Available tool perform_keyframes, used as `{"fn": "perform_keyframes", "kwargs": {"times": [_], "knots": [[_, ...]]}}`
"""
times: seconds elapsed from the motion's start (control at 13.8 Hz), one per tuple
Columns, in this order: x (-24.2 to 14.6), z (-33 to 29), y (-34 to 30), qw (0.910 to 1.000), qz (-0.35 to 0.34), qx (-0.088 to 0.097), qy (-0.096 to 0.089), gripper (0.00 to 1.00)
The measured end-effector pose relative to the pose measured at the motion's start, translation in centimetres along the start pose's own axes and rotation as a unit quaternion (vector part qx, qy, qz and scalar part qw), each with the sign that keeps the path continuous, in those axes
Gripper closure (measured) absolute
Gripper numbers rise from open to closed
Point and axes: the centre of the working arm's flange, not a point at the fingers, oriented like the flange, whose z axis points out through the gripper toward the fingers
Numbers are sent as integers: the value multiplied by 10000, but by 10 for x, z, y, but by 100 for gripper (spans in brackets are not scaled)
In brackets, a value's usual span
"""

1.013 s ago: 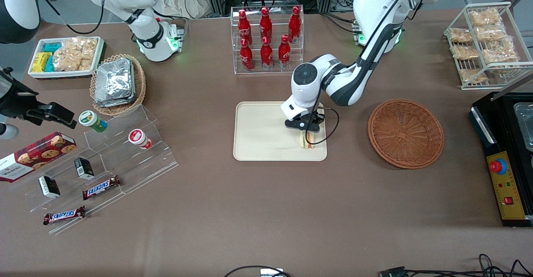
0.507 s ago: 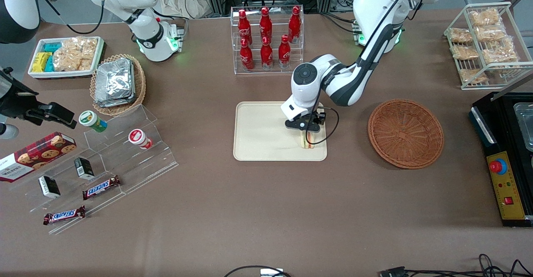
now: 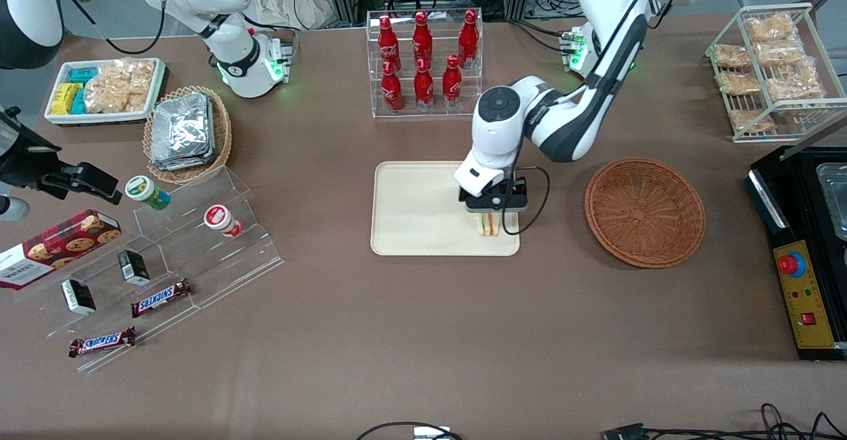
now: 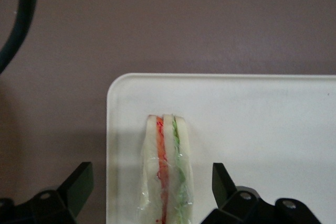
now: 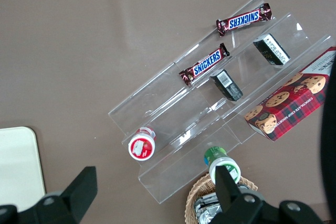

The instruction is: Place sandwich from basket to tray

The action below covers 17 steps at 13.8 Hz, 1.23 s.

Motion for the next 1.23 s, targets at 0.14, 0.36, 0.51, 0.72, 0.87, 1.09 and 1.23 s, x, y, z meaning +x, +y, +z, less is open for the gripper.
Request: {"fn": "perform_keyframes", "kwargs": {"times": [0.14, 0.36, 0.51, 0.72, 0.87, 1.09, 1.23], "knots": [[25, -20, -22, 9995, -282, 128, 31, 0], [68, -44, -67, 9965, -798, 211, 106, 0], [88, -60, -96, 9949, -985, 176, 90, 0], [111, -92, -142, 9951, -924, 188, -295, 0], [128, -114, -178, 9953, -855, 113, -449, 0], [142, -148, -228, 9950, -686, 74, -718, 0], [148, -177, -253, 9943, -588, 104, -883, 0]]}}
